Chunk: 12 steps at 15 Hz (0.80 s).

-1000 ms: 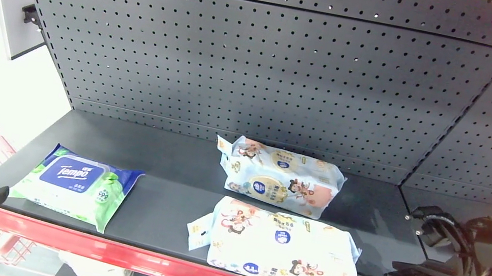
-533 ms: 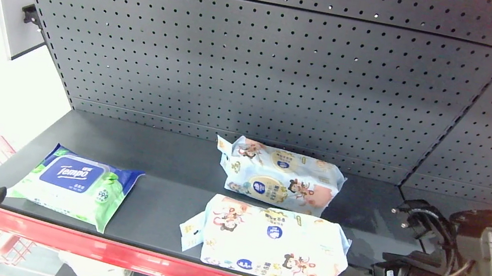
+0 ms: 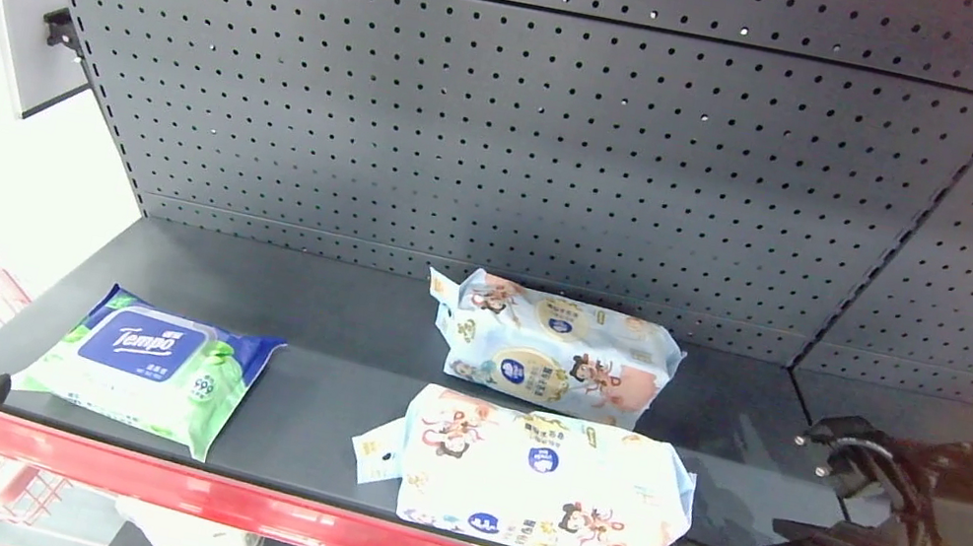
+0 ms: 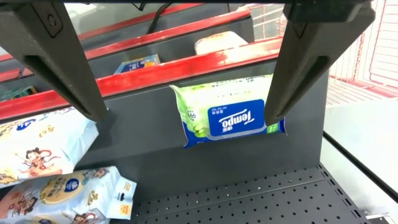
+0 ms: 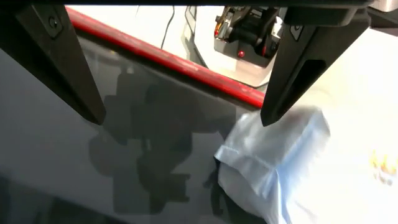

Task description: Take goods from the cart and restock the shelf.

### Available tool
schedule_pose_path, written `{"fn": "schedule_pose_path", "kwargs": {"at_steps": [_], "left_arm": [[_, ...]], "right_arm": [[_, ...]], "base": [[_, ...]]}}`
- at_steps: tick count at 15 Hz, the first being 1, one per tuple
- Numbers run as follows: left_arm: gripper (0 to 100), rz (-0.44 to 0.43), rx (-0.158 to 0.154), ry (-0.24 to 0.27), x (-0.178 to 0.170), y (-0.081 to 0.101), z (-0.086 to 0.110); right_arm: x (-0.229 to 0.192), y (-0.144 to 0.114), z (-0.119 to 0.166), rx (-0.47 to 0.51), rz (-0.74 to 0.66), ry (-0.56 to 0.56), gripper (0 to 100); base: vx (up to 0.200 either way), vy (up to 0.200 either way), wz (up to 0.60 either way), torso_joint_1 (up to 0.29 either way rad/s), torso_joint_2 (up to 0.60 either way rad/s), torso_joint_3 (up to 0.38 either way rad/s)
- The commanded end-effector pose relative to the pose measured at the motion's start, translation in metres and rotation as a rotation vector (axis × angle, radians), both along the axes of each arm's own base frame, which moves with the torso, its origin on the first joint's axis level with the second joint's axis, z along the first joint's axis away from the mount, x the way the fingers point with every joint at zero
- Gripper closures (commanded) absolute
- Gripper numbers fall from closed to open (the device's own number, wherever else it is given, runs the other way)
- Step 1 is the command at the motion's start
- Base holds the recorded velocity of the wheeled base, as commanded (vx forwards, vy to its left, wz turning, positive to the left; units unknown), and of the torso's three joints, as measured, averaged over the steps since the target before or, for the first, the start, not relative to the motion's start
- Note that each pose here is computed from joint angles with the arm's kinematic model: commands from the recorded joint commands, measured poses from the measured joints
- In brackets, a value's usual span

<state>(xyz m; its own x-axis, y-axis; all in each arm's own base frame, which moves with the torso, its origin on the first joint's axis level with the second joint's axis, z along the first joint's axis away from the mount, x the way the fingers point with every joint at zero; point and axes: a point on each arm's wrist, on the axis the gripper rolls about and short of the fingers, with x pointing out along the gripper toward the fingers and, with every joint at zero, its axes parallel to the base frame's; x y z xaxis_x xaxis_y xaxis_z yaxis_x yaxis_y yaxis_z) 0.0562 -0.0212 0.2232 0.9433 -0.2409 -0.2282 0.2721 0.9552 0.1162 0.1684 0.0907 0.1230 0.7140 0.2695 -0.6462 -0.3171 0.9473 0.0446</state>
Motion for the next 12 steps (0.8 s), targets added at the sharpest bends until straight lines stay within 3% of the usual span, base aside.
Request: {"fn": "schedule_pose_path", "kwargs": {"at_steps": [1, 2, 4, 6, 8, 11, 12], "left_arm": [[0, 0.000, -0.001, -0.003, -0.006, 0.003, -0.006], [0, -0.001, -0.006, -0.011, -0.011, 0.005, -0.011], [0, 0.007, -0.068, -0.023, -0.030, 0.013, -0.031], [0, 0.008, -0.091, -0.044, -0.043, 0.019, -0.046], [0, 0.034, -0.153, -0.038, -0.064, 0.029, -0.059], [0, 0.259, -0.146, 0.065, -0.088, 0.032, -0.083], [0, 0.293, -0.140, 0.083, -0.091, 0.032, -0.088]], "right_arm": [[-0.031, -0.018, 0.008, 0.004, -0.028, -0.086, 0], [-0.046, -0.027, 0.012, -0.008, -0.031, -0.148, 0], [-0.080, -0.049, 0.031, -0.005, -0.059, -0.341, 0], [-0.100, -0.062, 0.038, -0.045, -0.117, -0.419, 0], [-0.137, -0.086, 0.039, -0.154, -0.208, -0.470, 0], [-0.170, -0.102, 0.040, -0.245, -0.431, -0.425, 0], [-0.173, -0.102, 0.039, -0.265, -0.490, -0.407, 0]], "base": [[0.000, 0.000, 0.00, 0.000, 0.00, 0.000], [0.000, 0.000, 0.00, 0.000, 0.00, 0.000], [0.000, 0.000, 0.00, 0.000, 0.00, 0.000], [0.000, 0.000, 0.00, 0.000, 0.00, 0.000], [0.000, 0.000, 0.00, 0.000, 0.00, 0.000], [0.000, 0.000, 0.00, 0.000, 0.00, 0.000], [0.000, 0.000, 0.00, 0.000, 0.00, 0.000]]}}
